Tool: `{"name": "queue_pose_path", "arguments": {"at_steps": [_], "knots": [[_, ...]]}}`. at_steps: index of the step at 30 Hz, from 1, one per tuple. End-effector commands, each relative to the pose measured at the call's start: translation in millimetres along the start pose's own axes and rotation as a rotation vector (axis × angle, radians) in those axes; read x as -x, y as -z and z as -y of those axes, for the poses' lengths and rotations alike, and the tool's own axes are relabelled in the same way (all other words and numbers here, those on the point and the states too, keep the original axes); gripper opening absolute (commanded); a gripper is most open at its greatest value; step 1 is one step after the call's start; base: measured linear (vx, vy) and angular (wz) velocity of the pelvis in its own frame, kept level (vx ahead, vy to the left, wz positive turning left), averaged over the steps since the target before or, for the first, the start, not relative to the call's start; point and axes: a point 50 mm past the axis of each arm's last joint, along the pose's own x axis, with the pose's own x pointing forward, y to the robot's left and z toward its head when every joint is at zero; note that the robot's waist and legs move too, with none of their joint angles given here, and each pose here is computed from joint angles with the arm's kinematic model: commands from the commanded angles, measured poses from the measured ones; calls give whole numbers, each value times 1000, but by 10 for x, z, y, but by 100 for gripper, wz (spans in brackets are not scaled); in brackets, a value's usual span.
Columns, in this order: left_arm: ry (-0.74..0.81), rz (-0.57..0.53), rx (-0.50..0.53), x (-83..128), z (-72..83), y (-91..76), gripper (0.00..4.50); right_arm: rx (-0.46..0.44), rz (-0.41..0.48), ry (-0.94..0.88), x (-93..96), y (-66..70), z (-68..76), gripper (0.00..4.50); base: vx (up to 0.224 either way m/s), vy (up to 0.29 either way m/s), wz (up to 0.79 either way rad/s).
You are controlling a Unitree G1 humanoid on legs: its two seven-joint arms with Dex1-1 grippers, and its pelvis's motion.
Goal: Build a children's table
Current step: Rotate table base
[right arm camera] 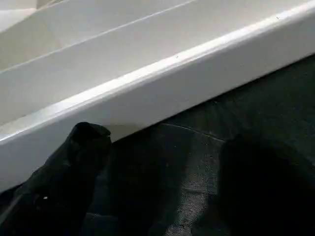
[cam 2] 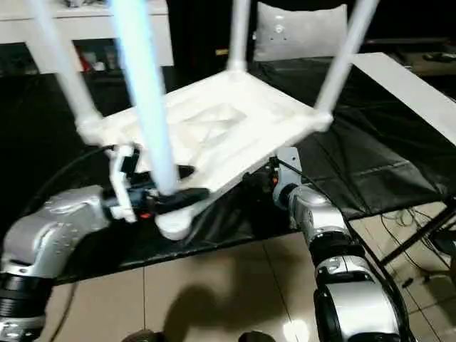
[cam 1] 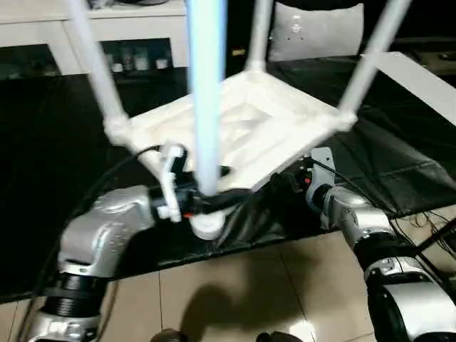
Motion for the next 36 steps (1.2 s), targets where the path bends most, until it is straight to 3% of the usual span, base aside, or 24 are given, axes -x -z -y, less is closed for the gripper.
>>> {"name": "queue_pose_path", "arguments": {"at_steps": [1, 6, 17, 21, 29, 36], "knots": [[127, 1, -5, -168, 147, -49, 437, 52, 35, -76, -89, -142, -181, 450, 0, 0, 0], [203, 13, -4, -407, 257, -93, 437, 57, 42, -106, -125, -145, -239, 450, 0, 0, 0], [245, 69, 30, -676, 398, -113, 437, 79, 13, -186, -151, -30, -344, 450, 0, 0, 0], [114, 93, -10, -778, 284, -136, 437, 72, 20, -159, -158, -22, -325, 450, 0, 0, 0], [74, 136, -26, -833, 257, -187, 437, 63, 31, -211, -150, 3, -354, 450, 0, 0, 0], [-111, 217, -95, -891, 83, -264, 437, 29, 100, -72, -44, -14, -99, 450, 0, 0, 0]]}}
